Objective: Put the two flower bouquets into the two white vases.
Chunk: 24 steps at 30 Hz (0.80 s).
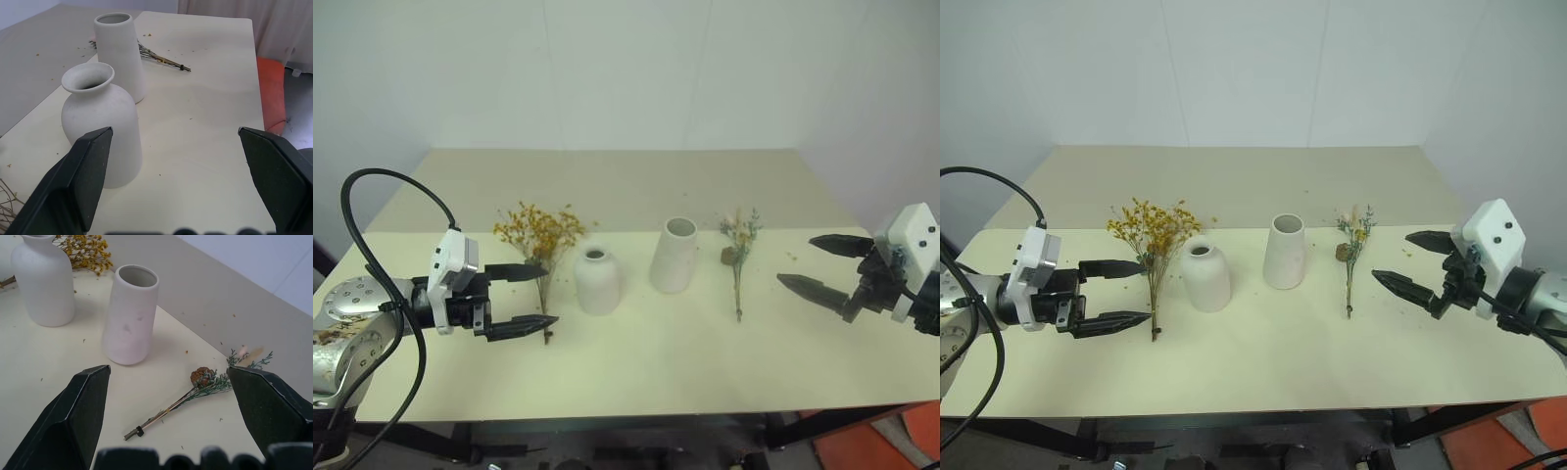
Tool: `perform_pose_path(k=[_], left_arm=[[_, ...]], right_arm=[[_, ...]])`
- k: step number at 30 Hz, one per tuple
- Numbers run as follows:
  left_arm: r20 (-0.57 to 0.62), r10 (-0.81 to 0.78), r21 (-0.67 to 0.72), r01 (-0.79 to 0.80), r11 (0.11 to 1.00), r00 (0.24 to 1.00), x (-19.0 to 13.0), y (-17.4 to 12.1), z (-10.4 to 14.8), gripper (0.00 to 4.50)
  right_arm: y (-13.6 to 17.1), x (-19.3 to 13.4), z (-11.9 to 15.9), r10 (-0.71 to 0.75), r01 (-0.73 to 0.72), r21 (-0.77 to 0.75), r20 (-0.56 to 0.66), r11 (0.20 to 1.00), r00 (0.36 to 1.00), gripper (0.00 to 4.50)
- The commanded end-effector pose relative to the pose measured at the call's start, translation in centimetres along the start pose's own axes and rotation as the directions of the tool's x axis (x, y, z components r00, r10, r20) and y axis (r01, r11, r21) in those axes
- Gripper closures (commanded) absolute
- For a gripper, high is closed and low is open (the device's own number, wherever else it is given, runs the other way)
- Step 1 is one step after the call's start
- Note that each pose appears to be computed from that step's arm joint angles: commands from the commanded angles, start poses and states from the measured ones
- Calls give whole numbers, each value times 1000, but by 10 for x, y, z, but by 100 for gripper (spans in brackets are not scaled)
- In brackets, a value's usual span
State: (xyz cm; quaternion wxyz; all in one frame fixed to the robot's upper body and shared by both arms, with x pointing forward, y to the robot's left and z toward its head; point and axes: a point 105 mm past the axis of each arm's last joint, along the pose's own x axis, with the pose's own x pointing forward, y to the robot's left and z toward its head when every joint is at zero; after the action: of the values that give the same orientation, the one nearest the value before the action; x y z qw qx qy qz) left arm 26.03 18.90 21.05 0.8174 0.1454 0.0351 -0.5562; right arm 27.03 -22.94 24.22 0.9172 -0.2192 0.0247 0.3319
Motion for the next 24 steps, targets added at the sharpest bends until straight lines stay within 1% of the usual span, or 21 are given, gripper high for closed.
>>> perform_pose_path(k=[1, 6, 14, 16, 18, 21, 24], left_arm=[[13, 17, 60, -18, 998, 1000, -5, -1, 12, 0], [12, 6, 67, -7, 998, 1000, -5, 0, 13, 0], [96, -11, 89, 3, 996, 995, 9, 12, 40, 0], [136, -27, 117, 11, 993, 990, 18, 16, 56, 0], [149, -29, 139, 9, 990, 988, 27, 21, 67, 0], [128, -67, 160, 46, 986, 990, 42, 26, 75, 0], [107, -95, 178, 75, 981, 990, 56, 30, 81, 0]], right_arm=[[-3, -2, 12, 0, 1, -34, 30, 999, 1000, 4], [-3, 4, 12, 3, -3, -6, 31, 1000, 1000, 4], [-4, 22, 3, -29, 32, 76, -43, 997, 999, 4], [-8, 31, -2, -56, 65, 119, -80, 991, 995, 4], [-12, 40, -6, -83, 102, 161, -119, 982, 989, 4], [-22, 56, -17, -133, 187, 269, -208, 945, 969, 4], [-24, 68, -31, -141, 242, 320, -308, 916, 941, 4]])
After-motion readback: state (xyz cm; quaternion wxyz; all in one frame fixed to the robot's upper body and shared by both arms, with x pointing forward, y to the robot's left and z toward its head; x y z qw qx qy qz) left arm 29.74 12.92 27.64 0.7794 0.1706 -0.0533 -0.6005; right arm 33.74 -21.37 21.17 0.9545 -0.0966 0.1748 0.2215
